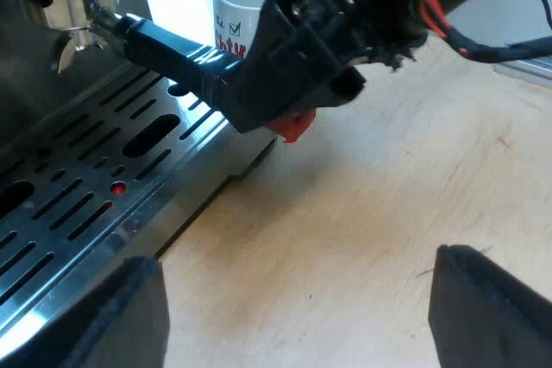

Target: Grind coffee beans and then tamp

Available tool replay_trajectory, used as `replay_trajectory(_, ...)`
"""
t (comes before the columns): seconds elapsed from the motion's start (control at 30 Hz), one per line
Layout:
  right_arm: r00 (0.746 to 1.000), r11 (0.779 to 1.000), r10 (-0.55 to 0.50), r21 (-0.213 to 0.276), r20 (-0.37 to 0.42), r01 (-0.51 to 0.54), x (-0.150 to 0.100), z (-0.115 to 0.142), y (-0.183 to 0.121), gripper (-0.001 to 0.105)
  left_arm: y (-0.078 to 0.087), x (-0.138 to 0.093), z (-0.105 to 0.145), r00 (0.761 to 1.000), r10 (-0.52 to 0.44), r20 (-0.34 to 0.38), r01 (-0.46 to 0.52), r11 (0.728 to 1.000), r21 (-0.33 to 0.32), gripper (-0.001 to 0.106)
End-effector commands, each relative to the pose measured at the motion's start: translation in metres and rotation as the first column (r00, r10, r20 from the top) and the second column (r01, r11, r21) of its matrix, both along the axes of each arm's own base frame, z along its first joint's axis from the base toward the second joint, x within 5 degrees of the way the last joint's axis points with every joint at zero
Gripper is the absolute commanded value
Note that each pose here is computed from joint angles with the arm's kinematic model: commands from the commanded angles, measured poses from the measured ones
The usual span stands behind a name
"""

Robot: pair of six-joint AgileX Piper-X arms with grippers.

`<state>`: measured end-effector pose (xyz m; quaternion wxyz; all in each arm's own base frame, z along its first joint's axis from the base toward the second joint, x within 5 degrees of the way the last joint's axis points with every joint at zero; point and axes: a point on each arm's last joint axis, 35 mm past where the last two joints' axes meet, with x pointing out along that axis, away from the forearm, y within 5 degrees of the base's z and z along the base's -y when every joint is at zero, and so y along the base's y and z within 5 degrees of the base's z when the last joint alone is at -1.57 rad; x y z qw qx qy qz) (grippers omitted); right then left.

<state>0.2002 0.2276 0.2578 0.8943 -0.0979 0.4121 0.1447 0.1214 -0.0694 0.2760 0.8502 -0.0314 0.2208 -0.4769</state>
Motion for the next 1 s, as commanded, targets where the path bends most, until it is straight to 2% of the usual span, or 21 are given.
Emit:
replay_trajectory(0.03,1.000,1.000,0.006,0.013,-0.016,-0.006,0.004,-0.004,0.004,0.054,-0.001,0.000,0.001,1.000,-0.014,0.004,0.014,1.000,-0.012,0.065)
replay_trajectory(0.27,1.000,1.000,0.002,-0.012,-0.029,-0.002,0.009,-0.016,0.009,0.054,-0.001,0.000,0.001,1.000,-0.014,0.004,0.014,1.000,-0.012,0.065)
replay_trajectory(0.4,1.000,1.000,-0.016,-0.023,-0.003,0.016,0.011,-0.017,0.010,0.054,-0.001,0.000,0.001,1.000,-0.014,0.004,0.014,1.000,-0.012,0.065)
replay_trajectory(1.0,1.000,0.999,-0.019,-0.034,-0.008,0.018,0.010,-0.018,0.009,0.054,-0.001,0.000,0.001,1.000,-0.014,0.004,0.014,1.000,-0.012,0.065)
